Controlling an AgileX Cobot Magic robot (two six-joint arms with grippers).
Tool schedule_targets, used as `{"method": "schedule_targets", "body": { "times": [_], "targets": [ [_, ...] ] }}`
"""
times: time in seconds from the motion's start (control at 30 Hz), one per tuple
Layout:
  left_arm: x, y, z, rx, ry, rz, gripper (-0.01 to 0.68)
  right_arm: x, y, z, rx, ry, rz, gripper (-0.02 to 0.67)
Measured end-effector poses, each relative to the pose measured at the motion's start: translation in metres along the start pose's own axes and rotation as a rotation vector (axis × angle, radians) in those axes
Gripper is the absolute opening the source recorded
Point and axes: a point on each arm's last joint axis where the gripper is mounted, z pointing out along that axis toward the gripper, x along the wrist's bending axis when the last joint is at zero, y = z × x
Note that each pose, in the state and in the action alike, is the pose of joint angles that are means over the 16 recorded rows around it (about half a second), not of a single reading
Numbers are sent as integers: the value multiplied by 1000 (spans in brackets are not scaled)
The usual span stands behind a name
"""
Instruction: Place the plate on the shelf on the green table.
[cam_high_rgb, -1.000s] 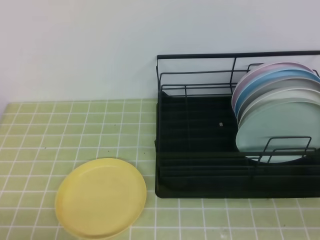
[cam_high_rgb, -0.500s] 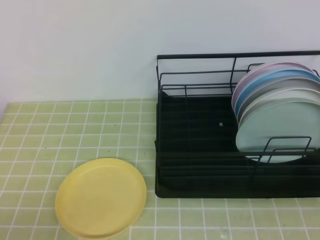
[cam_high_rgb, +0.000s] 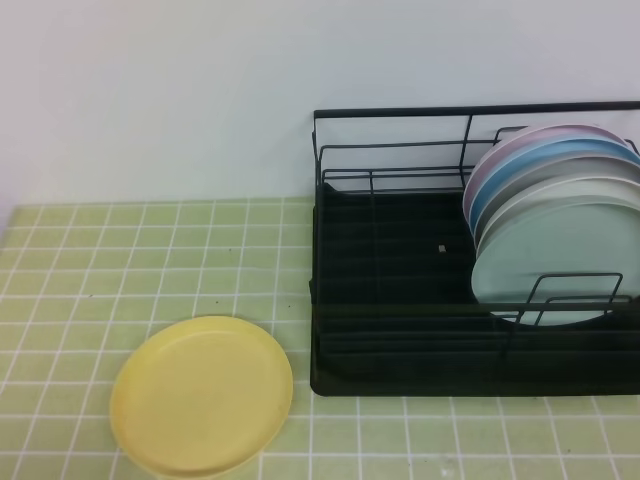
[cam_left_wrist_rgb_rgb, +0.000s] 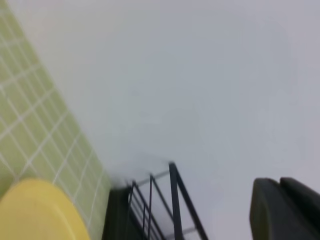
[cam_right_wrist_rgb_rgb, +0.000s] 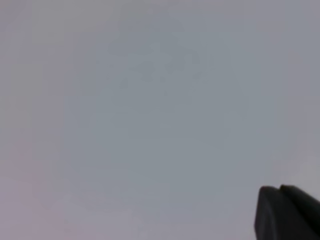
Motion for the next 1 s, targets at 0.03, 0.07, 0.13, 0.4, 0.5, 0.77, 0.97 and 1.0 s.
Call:
{"method": "schedule_targets", "body": {
  "times": [0.03,0.07,0.13,0.4,0.5,0.77,0.97,1.0],
  "targets": [
    [0,-1,0,10,1,-1,-2,3,1,0,-1,18,-26,-4],
    [0,-2,0,22,2,3,-2,6,2,0,2,38,-53,-4],
    [0,-4,0,49,2,29,-2,13,2,1,25,82,-106,-4],
    [-16,-10,-3,150,-52,271,-2,42,-4,4,312,186,-303,-4],
    [-24,-11,-3,179,-75,394,-2,49,-9,6,477,180,-376,-4],
    [-44,-9,7,280,-48,643,-2,59,-22,14,812,133,-439,-4],
    [-50,-5,32,396,85,741,-2,60,-30,15,954,116,-427,-4],
    [-51,-4,38,415,109,753,-2,61,-31,14,970,117,-425,-4]
  ]
}}
